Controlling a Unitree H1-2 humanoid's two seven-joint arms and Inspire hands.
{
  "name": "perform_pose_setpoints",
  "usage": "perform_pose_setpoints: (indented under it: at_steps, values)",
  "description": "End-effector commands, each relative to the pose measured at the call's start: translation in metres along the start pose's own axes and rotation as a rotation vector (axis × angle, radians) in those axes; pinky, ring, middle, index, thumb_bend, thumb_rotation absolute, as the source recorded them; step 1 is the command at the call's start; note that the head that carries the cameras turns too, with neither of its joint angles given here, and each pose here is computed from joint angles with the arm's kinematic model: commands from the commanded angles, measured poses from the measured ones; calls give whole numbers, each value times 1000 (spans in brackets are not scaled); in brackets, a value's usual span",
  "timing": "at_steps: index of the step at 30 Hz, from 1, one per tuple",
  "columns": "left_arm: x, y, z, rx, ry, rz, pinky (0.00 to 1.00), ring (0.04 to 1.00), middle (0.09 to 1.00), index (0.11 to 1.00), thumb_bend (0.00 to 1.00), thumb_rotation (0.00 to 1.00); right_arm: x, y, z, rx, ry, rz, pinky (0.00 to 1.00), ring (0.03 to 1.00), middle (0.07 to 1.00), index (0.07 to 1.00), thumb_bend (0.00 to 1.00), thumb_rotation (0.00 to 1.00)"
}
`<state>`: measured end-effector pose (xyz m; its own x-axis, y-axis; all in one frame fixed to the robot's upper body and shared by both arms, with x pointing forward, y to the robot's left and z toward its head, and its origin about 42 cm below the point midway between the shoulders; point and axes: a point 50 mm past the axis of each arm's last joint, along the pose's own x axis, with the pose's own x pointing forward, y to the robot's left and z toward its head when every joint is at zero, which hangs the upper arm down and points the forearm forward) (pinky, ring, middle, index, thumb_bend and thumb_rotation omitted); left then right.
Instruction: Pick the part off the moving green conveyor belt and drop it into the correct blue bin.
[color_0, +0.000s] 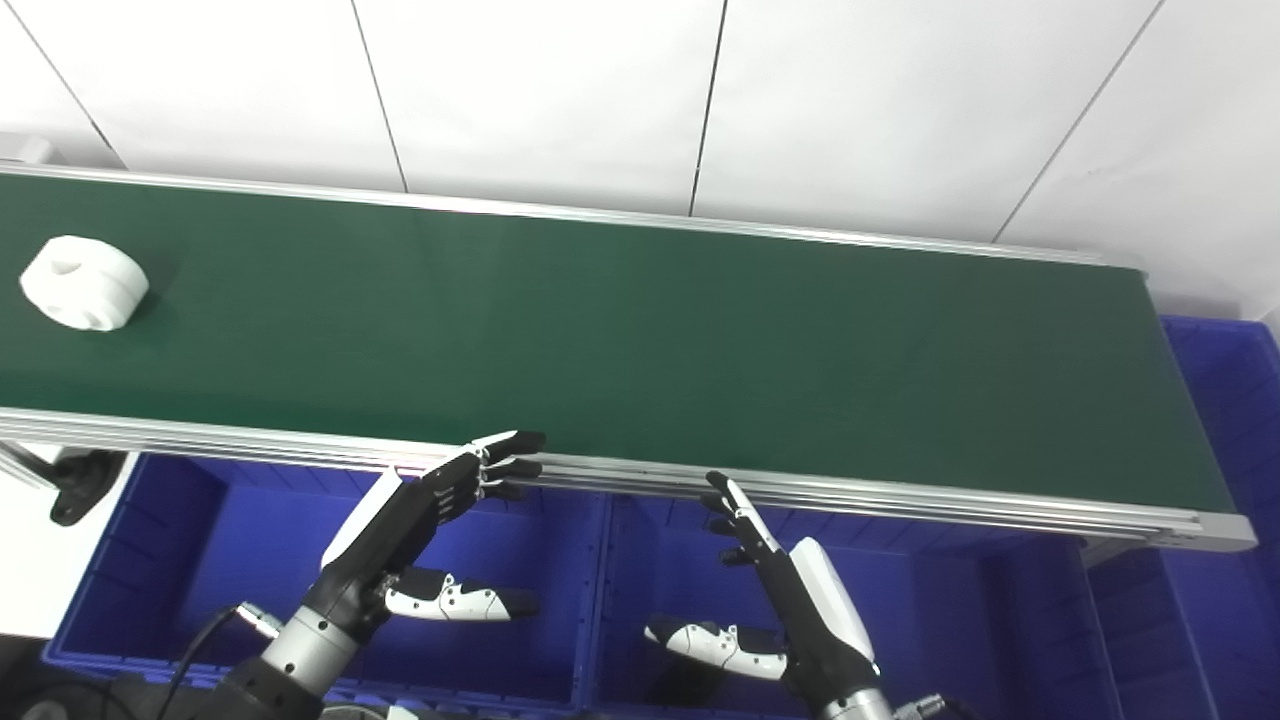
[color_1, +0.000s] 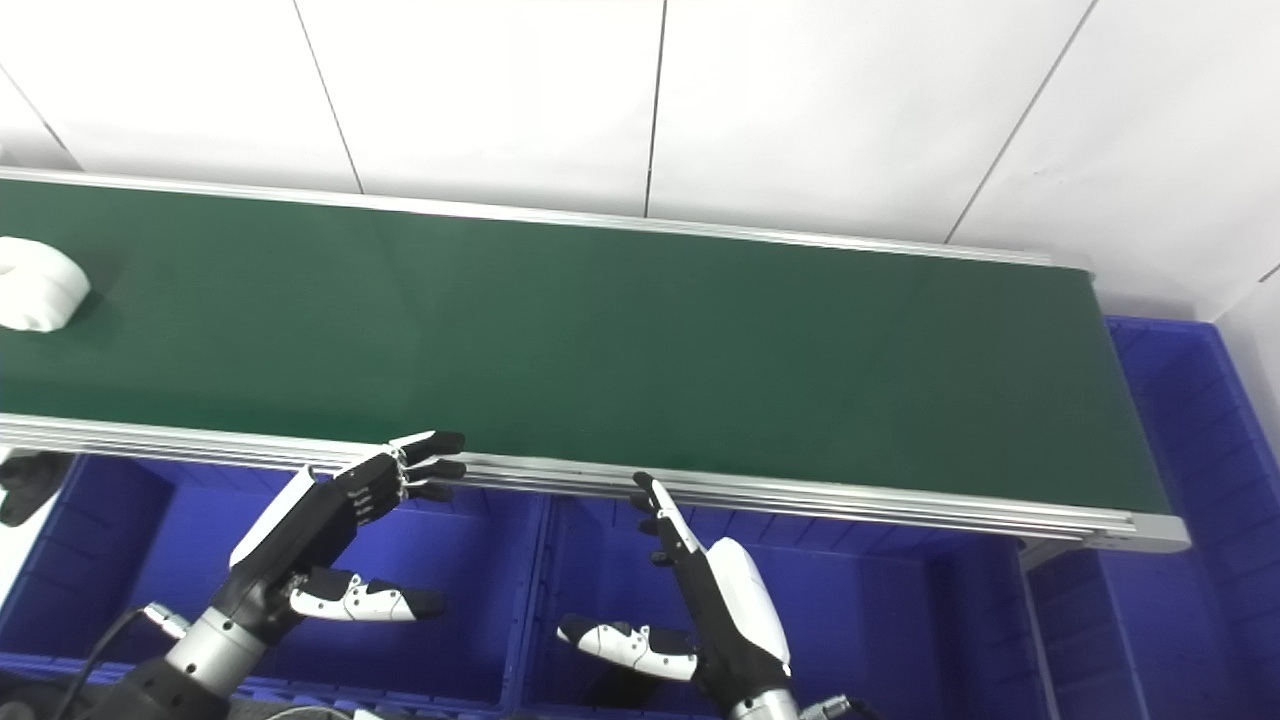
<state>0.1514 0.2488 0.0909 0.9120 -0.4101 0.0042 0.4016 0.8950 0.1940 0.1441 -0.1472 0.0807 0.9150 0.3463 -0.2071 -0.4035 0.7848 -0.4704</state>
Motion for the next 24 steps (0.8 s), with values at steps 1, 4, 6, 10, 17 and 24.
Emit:
perform_pose_setpoints:
  at_steps: [1, 4, 6, 10, 17, 24]
  values:
    - [0, 3, 8, 11, -41, -5, 742, 814, 872, 837, 772, 213, 1, -4, 11, -1, -78, -22, 763, 869, 913, 984, 834, 532]
    - [0, 3, 8, 10, -39, -4, 747, 816, 874, 836, 774, 218, 1, -4, 11, -1, -77, -21, 764, 870, 913, 985, 834, 533]
    - [0, 3, 8, 17, -38, -4, 744, 816, 874, 836, 775, 222, 1, -4, 11, 0, -79, -20, 761, 869, 913, 985, 834, 535]
    - [0, 3, 8, 13, -38, -2, 743, 813, 871, 834, 774, 217, 1, -4, 12, -2, -77, -22, 757, 869, 915, 984, 834, 534]
    - [1, 3, 7, 10, -40, -4, 752, 817, 873, 832, 773, 209, 1, -4, 11, 2, -84, -22, 761, 870, 917, 984, 832, 526]
    - [1, 2, 7, 18, -40, -10, 738, 816, 877, 836, 777, 222, 0, -4, 10, 4, -98, -28, 763, 874, 925, 986, 835, 530]
